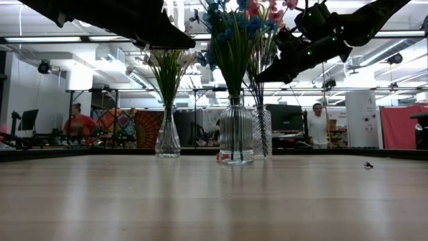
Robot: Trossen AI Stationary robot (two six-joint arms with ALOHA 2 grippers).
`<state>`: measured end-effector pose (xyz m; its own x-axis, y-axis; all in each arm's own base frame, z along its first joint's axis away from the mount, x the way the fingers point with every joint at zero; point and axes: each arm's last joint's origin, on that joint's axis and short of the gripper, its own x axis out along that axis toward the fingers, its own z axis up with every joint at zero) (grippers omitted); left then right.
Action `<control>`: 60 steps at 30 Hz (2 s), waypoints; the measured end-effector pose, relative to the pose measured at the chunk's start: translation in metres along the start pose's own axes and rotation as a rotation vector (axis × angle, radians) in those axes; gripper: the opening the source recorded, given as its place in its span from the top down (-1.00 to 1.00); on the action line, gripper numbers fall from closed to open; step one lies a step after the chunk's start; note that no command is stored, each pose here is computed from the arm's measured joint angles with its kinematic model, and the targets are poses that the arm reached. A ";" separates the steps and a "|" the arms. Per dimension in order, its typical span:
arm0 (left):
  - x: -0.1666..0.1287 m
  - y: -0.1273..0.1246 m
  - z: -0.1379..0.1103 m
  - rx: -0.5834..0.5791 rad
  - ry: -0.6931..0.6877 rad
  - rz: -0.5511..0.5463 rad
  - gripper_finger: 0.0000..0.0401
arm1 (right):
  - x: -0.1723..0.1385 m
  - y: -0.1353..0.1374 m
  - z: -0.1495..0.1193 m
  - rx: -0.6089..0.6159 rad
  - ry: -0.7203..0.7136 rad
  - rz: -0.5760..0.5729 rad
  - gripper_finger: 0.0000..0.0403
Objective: Sort flowers into vase by color
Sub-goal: Put the pink flowers into the right transparent vase
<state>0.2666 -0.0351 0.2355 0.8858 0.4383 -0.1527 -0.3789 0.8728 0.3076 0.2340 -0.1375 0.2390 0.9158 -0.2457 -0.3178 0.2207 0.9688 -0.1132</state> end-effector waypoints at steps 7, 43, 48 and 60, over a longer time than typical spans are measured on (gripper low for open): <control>0.000 0.000 0.000 0.001 0.001 0.000 0.05 | 0.007 -0.001 -0.006 -0.012 0.025 -0.020 0.96; 0.000 0.000 -0.001 0.005 0.007 -0.001 0.05 | -0.002 0.001 -0.005 0.051 0.062 -0.009 0.21; 0.000 0.000 -0.001 0.005 0.007 -0.001 0.05 | -0.012 0.002 0.003 0.043 0.034 -0.015 0.08; 0.000 0.000 -0.001 0.005 0.007 -0.001 0.05 | -0.034 0.004 0.019 0.021 -0.032 -0.082 0.14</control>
<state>0.2664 -0.0351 0.2346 0.8843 0.4389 -0.1596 -0.3765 0.8721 0.3125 0.2097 -0.1247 0.2671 0.9045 -0.3234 -0.2781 0.3020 0.9460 -0.1180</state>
